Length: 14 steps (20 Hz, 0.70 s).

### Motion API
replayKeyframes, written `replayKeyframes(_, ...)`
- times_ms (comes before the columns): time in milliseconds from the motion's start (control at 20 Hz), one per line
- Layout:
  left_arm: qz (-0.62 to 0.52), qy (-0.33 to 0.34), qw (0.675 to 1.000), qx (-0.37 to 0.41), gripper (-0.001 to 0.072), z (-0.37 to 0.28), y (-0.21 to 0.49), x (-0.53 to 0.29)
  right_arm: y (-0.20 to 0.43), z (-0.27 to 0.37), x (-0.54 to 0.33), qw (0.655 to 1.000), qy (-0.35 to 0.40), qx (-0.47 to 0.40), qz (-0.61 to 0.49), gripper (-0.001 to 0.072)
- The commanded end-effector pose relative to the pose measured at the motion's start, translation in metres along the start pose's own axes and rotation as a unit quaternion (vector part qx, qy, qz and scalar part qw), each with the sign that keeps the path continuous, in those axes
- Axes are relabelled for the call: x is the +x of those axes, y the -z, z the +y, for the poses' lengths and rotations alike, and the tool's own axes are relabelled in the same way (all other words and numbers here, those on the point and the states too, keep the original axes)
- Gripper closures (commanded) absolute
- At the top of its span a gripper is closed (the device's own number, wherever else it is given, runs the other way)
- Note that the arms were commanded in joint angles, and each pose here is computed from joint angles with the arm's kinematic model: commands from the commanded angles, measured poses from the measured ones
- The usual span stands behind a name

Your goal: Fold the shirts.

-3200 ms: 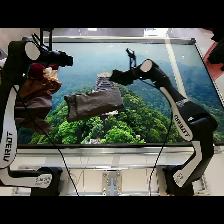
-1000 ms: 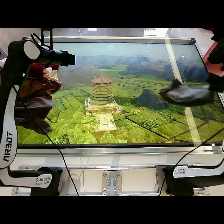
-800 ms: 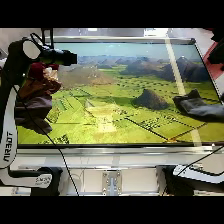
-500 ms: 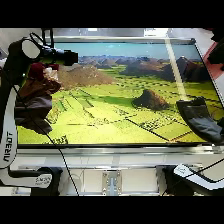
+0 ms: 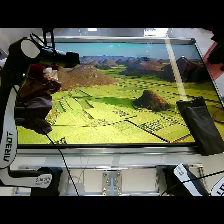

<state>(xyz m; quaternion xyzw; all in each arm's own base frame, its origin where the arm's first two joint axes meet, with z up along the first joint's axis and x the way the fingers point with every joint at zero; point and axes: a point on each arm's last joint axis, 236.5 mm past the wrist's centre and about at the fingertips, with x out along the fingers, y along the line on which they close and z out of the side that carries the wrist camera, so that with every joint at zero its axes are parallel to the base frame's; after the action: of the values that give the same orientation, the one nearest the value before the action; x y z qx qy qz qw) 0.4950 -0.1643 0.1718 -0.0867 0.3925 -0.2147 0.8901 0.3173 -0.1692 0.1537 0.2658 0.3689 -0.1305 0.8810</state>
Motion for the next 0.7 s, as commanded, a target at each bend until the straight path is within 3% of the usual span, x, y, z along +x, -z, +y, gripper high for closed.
replayKeyframes(0, 0.014, 0.032, 0.999, -0.028, 0.0686, -0.016, 0.006, -0.001, 0.002, 0.153, -0.021, 0.965, -0.243, -0.092, -0.033, 0.0204)
replayKeyframes(100, 0.024, 0.033, 0.999, -0.030, 0.0686, -0.016, 0.011, -0.001, 0.046, 0.195, 0.000, 0.947, -0.267, -0.177, 0.006, 0.0204)
replayKeyframes(300, 0.127, 0.050, 0.989, -0.055, 0.0686, -0.027, 0.058, -0.009, 0.114, 0.224, 0.036, 0.926, -0.247, -0.281, 0.054, 0.0204)
replayKeyframes(500, 0.136, 0.051, 0.988, -0.054, 0.0686, -0.027, 0.062, -0.011, 0.172, 0.239, 0.036, 0.898, -0.270, -0.328, 0.119, 0.0204)
replayKeyframes(650, 0.136, 0.051, 0.988, -0.055, 0.0686, -0.027, 0.062, -0.010, 0.200, 0.247, 0.025, 0.896, -0.280, -0.296, 0.175, 0.0204)
